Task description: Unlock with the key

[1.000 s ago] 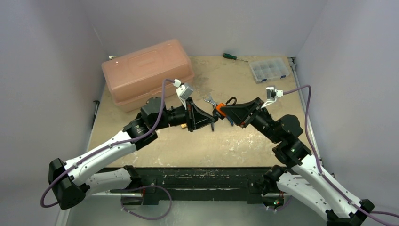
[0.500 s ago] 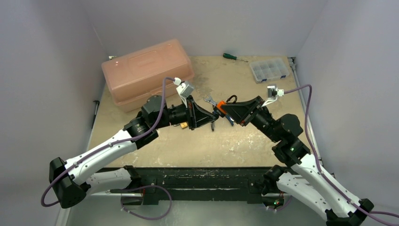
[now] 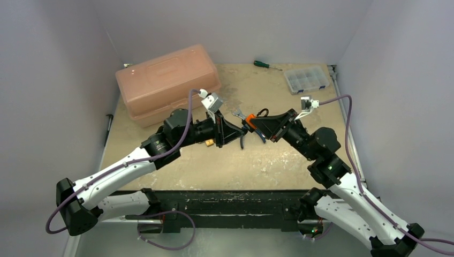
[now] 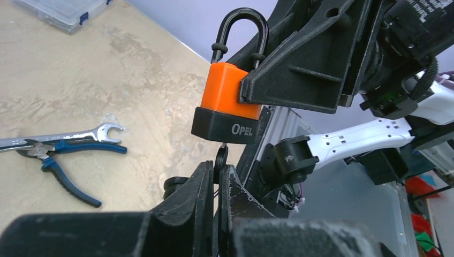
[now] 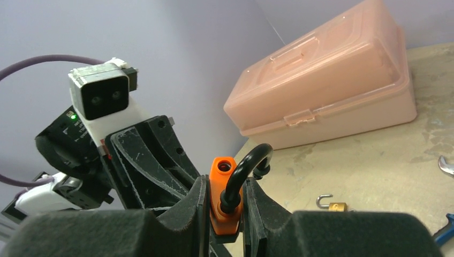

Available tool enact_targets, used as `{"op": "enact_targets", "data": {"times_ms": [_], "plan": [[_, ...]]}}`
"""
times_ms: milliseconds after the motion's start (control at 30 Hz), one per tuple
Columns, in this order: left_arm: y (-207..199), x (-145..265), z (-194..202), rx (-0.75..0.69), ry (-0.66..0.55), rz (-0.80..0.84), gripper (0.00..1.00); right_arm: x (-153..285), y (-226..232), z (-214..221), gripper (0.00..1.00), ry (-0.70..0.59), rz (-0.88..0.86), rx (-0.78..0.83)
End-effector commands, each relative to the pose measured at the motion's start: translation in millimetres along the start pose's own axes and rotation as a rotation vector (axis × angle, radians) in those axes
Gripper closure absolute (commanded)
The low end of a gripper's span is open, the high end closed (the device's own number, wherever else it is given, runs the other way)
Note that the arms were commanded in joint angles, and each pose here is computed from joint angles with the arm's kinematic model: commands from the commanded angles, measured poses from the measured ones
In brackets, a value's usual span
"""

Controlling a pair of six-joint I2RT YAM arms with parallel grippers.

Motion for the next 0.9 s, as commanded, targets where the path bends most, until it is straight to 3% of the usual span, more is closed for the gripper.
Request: {"op": "enact_targets", "data": {"times_ms": [0, 333, 500, 733, 800, 867], "plan": [[6.2, -4.2, -39.9, -0.109, -0.143, -0.099, 1.00, 2.7, 27.0, -17.5, 1.00, -0.022, -0.095, -0.027], [14.6, -13.7, -29.4, -0.261, -0.140, -0.261, 1.00, -6.1, 4.7, -10.9, 1.00, 0.048, 0.068, -0.094], [17.3, -10.1, -30.1, -0.322, -0.159, -0.304, 1.00, -7.4, -18.8, 2.8, 1.00, 0.163, 0.277, -0.225], [21.7, 0.7, -33.2, -0.358, -0.179, -0.336, 1.00, -4.5, -19.0, 0.7, 1.00, 0.165, 0.301, -0.256], [18.6, 6.2, -33.3, -0.367, -0.184, -0.320, 0.92, -2.9, -18.8, -2.2, 1.00, 0.155, 0.300, -0.239], [12.2, 12.1, -28.6, -0.382, -0.154, -0.283, 0.69, -1.6, -17.6, -4.5, 1.00, 0.149, 0.294, -0.226]]}}
Point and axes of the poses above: each gripper's point midway between its finger pads, its own x axis back along the fingers, its own y axis along the line the jaws close on, z = x × y, the point moved 1 cm from there along x, back along the fingers, and after that the axes turned 14 degrees about x, right-handed, at the moved point
